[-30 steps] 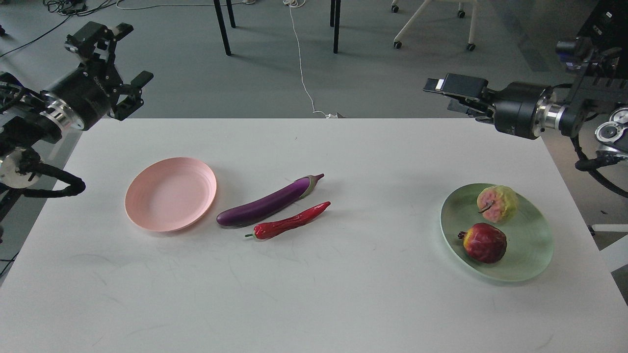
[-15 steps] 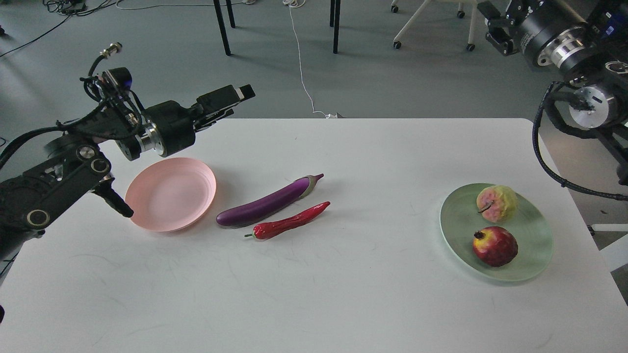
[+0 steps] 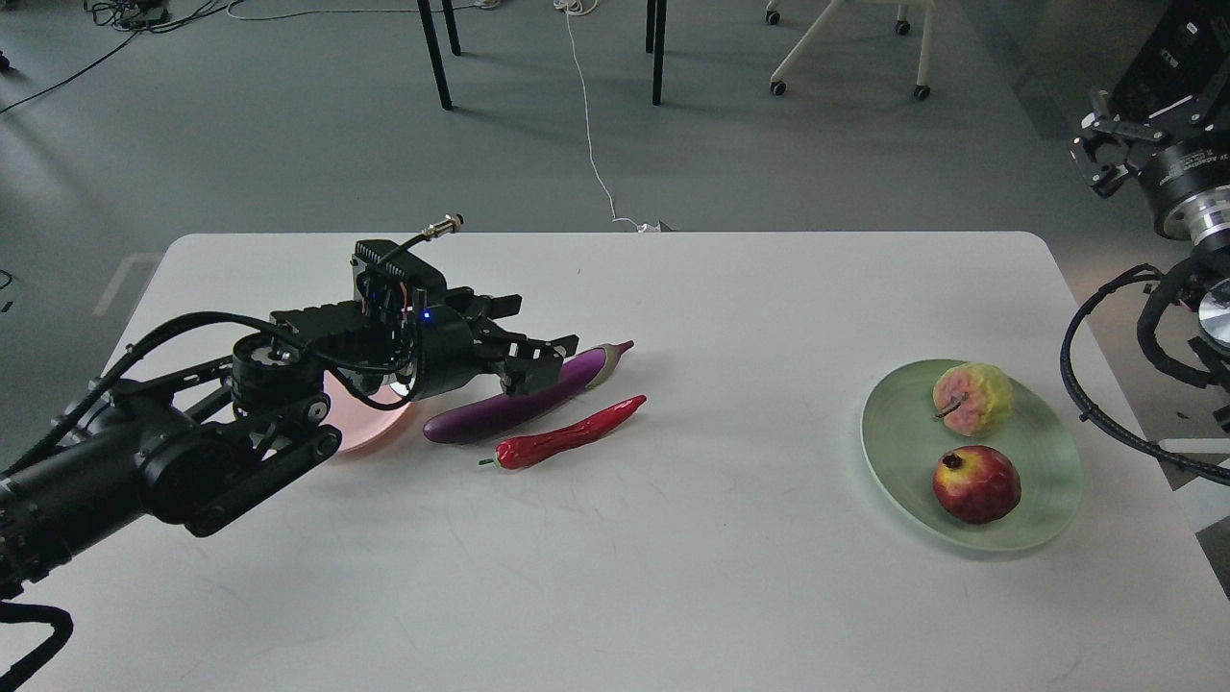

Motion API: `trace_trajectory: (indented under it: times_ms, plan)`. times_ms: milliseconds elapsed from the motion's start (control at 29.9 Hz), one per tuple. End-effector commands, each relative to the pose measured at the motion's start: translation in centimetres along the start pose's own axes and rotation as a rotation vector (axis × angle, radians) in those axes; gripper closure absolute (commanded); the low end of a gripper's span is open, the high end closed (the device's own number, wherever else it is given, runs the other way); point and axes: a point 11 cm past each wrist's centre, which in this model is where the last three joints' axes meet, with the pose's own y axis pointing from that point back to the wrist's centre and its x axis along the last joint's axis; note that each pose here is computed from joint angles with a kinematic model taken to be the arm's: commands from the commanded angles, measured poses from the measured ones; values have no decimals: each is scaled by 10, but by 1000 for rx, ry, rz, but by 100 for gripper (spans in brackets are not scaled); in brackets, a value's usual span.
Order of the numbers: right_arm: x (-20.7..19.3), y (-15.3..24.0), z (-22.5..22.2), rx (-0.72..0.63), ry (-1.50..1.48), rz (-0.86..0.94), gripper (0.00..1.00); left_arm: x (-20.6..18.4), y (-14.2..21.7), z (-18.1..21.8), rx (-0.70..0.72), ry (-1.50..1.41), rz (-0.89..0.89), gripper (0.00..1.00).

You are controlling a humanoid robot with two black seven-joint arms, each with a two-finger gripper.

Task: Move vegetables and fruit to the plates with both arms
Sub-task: 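Reach the left gripper down to the purple eggplant and grasp it, then lift the eggplant and lower it onto the pink plate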

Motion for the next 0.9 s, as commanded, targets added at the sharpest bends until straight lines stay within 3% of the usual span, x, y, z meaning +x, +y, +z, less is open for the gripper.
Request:
trace_trajectory:
  times_ms: [0, 100, 201, 301, 468, 869]
  plan:
    - [9, 10, 14, -10, -35, 15, 1, -13, -12, 3, 7, -70, -36, 21]
    - [9, 10, 18, -14, -42, 13, 1, -18, -19, 3, 16, -68, -50, 32]
    - [8, 10, 18, -13, -43, 11, 1, -28, -24, -5, 44, -62, -65, 50]
    - [8, 10, 18, -12, -44, 9, 1, -38, -25, -9, 57, -76, -44, 59]
    - [7, 10, 17, -5, -45, 5, 1, -56, -24, -9, 53, -101, -74, 60]
    - [7, 10, 17, -5, -45, 4, 1, -58, -25, -4, 26, -94, -75, 60]
